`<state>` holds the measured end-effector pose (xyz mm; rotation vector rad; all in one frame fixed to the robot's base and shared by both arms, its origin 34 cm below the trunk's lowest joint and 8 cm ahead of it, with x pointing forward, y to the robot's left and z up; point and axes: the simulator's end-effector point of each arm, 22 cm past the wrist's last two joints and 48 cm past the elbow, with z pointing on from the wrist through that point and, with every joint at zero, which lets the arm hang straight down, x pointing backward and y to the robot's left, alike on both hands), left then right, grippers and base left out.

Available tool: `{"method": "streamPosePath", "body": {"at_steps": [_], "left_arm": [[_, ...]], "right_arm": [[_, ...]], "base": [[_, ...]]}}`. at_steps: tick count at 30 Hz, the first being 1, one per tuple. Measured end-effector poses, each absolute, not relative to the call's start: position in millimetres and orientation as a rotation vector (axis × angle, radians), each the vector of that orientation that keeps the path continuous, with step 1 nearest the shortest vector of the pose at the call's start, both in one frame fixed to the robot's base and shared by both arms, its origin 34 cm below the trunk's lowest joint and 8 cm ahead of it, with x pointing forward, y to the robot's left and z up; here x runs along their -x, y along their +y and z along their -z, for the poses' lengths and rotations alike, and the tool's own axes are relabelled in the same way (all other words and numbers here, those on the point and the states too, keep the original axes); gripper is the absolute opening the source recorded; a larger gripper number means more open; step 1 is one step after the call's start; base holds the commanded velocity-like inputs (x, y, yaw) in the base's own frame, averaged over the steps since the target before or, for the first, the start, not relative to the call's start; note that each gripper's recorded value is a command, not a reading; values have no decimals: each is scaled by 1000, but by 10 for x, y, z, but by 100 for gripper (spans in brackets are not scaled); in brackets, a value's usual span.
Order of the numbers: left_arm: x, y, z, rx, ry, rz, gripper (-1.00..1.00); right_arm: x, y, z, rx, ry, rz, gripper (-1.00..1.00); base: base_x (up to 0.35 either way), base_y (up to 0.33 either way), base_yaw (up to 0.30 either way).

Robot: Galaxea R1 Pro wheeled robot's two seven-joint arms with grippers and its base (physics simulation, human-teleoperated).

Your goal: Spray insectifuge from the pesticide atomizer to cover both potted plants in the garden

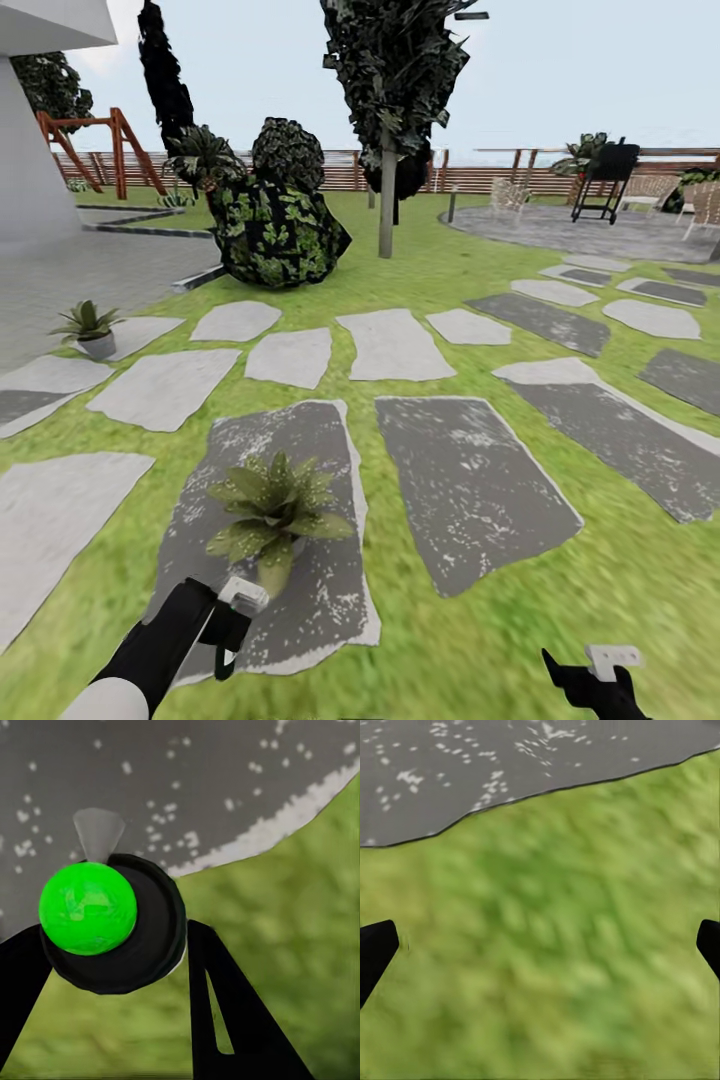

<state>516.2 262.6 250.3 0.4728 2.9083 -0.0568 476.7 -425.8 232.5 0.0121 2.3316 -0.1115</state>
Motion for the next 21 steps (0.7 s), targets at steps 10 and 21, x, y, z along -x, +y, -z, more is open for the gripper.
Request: {"method": "streamPosePath", "body": {"at_steps": [10,21], "left_arm": [[-5162,2605,-2503,-478,2907,59,-100],[-5164,2597,-2503,-477,2906,61,-100]], "right_arm": [[-4768,-4261,-2327,-12,2331,112,100],[-4768,-4261,-2326,-12,2331,112,100]], "base": [[34,-91,278],[49,-257,278]]}}
